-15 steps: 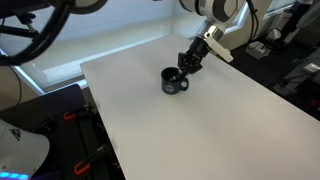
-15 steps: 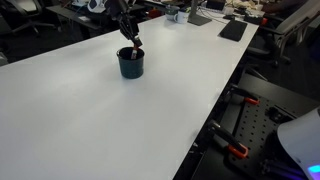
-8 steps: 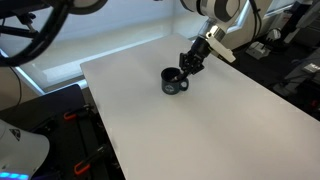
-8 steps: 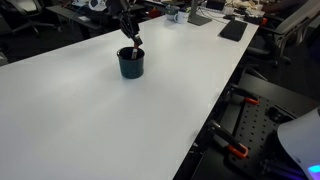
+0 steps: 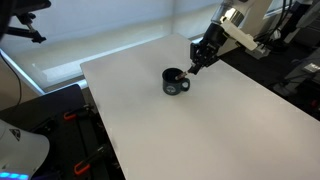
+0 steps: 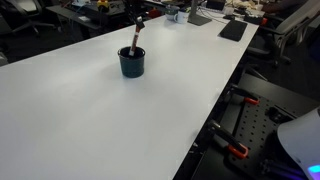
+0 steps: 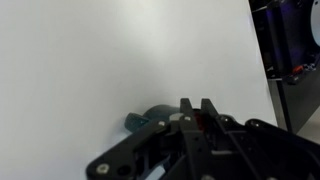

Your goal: Remove the marker from the cup

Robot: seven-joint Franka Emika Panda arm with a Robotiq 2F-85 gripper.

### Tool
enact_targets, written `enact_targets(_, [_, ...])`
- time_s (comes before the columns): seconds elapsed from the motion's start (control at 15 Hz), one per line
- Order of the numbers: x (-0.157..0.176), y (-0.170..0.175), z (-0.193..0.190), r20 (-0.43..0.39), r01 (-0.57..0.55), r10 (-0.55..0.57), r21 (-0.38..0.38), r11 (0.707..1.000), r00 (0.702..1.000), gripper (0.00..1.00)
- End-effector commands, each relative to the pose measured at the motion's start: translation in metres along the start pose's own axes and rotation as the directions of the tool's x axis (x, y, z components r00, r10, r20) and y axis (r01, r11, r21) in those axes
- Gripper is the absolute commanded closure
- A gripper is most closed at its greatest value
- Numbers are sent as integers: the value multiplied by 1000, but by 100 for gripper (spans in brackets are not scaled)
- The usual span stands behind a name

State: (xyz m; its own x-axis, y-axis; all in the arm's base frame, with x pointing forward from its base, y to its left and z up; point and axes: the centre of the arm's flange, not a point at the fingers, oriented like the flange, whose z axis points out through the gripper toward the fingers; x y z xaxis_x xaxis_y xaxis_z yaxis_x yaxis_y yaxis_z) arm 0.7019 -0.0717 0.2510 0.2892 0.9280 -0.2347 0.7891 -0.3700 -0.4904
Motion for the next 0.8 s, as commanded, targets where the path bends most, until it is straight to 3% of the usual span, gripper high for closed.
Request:
enact_targets(0.0, [-19,-21,-14,-2,-51,51,-49,998,999,96])
enact_targets(0.33, [-34,-30,-26,-7,-79,79,-79,994,997,96])
enact_targets(0.73, [-57,-36,-17,6,-217,219,-111,970,976,96])
